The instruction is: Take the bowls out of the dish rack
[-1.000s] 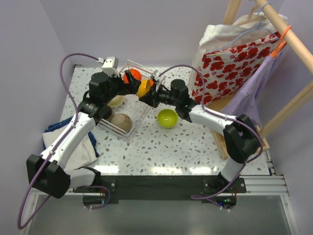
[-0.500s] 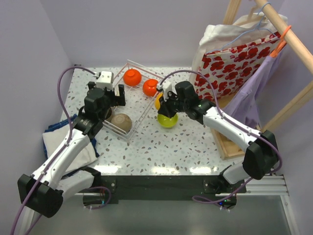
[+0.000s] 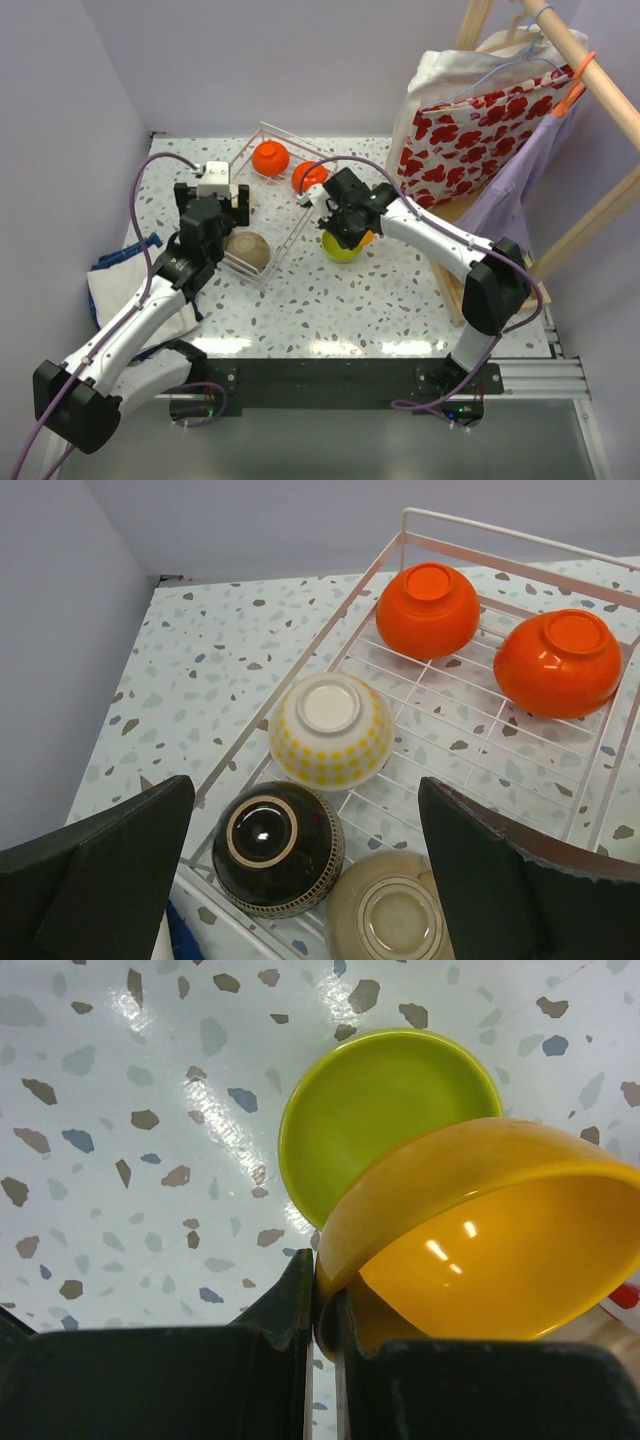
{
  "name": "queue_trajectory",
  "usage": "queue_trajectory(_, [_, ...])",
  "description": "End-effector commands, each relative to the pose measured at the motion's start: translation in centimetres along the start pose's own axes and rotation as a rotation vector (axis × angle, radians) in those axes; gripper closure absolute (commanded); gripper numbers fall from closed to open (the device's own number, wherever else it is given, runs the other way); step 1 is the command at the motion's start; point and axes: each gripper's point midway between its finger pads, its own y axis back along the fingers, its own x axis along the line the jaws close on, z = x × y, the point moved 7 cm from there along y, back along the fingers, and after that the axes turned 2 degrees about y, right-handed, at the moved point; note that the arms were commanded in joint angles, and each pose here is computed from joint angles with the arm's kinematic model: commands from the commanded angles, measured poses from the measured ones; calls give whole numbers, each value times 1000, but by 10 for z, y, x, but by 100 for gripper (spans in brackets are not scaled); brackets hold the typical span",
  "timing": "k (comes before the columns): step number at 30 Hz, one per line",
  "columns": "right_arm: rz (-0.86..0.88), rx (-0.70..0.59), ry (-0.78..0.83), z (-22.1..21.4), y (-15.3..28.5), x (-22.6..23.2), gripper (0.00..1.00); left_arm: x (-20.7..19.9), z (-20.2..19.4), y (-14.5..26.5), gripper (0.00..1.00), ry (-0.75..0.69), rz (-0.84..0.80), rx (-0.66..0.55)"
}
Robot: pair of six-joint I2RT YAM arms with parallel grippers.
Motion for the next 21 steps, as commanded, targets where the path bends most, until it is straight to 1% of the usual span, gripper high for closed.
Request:
queue_trajectory(1, [-34, 43, 80, 17, 5, -4, 100, 3, 18, 5, 0, 40, 24, -98])
queue_trajectory(2, [-22, 76, 87, 15, -6, -3, 100, 2, 18, 6, 0, 40, 22, -98])
queue_trajectory(9, [-17, 165, 136, 18, -32, 2, 100, 5, 20, 9, 0, 46, 31, -118])
queue_trajectory(13, [-34, 212, 172, 16, -38, 8, 100, 6, 20, 11, 0, 51, 33, -130])
queue_trajectory(15, [-38, 216, 177, 17, -38, 10, 100, 5, 21, 11, 0, 52, 30, -131])
queue_trajectory(21, [-66, 250, 192, 17, -39, 11, 85, 4, 20, 11, 0, 47, 19, -130])
